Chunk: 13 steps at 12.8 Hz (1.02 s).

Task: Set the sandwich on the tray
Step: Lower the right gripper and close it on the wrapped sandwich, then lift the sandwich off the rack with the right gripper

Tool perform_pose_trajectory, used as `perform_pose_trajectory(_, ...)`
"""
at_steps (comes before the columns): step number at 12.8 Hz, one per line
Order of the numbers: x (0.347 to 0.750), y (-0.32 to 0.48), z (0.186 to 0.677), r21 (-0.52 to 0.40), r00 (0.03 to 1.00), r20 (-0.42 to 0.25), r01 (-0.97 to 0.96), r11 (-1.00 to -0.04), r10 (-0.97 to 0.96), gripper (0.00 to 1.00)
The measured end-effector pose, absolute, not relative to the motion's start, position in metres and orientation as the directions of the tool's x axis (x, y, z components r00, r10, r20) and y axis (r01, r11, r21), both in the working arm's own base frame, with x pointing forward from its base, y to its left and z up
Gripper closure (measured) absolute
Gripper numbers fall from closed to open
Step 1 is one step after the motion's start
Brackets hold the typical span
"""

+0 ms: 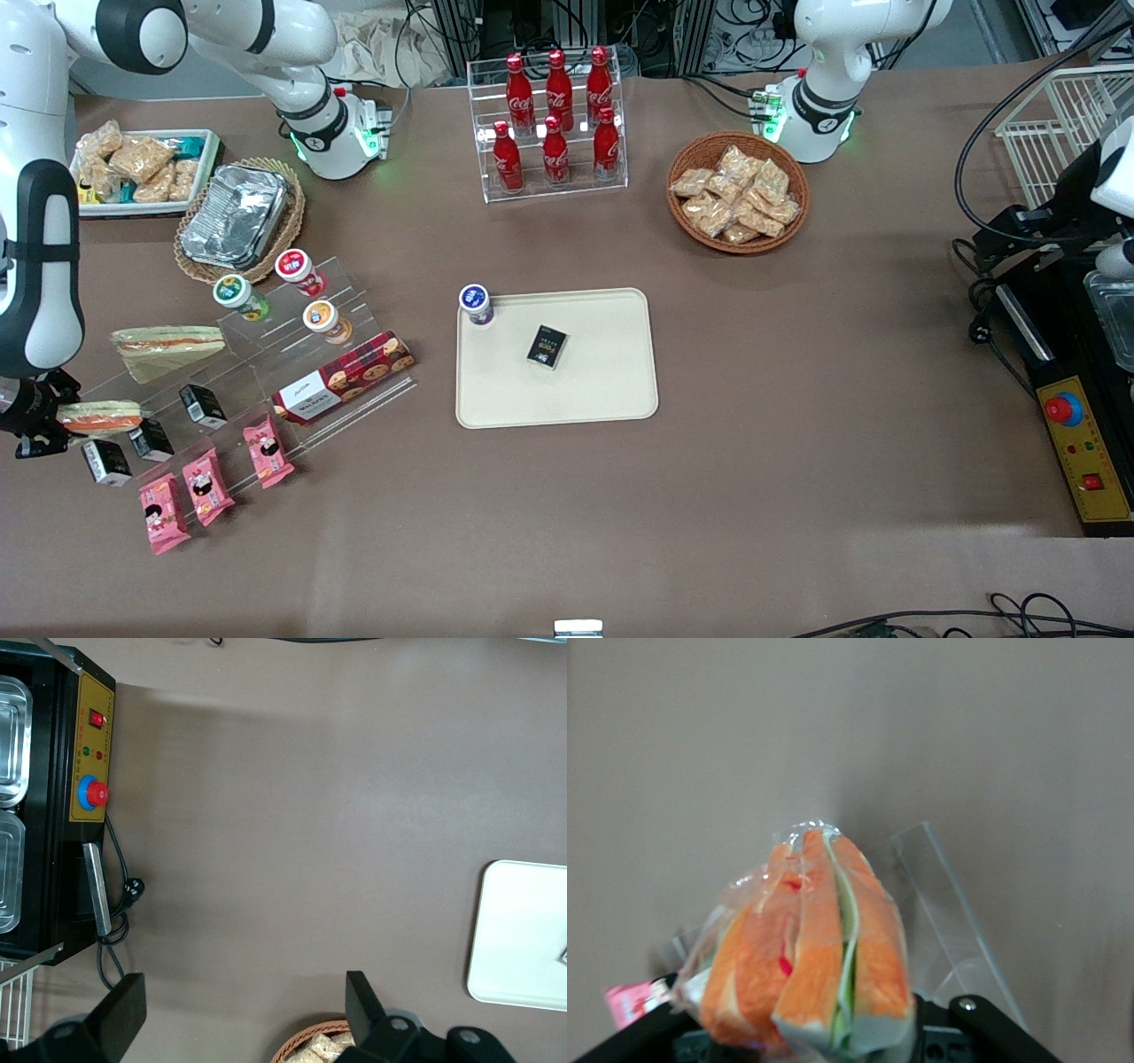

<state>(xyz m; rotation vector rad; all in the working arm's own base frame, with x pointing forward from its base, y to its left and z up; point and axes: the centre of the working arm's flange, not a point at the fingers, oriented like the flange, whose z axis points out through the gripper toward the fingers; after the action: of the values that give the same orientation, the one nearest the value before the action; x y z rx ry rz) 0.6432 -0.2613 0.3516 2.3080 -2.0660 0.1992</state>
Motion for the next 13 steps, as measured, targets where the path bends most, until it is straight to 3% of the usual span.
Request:
perform_pose_trajectory(2,0.643,-0.269,0.376,-0.123,0.122,0.096,-0.983,-0.133,-0.988,0.77)
perform_pose_trajectory(6,0.647,-0.267,0.436,-0.222,0.155,0.114,-0.959,-0.178,-0.981,0.78)
perform_pose_trajectory(13,0.655,-0.168,0.496,-0.175,0.33,0.032,-0.927,-0.331,-0.943,0.79)
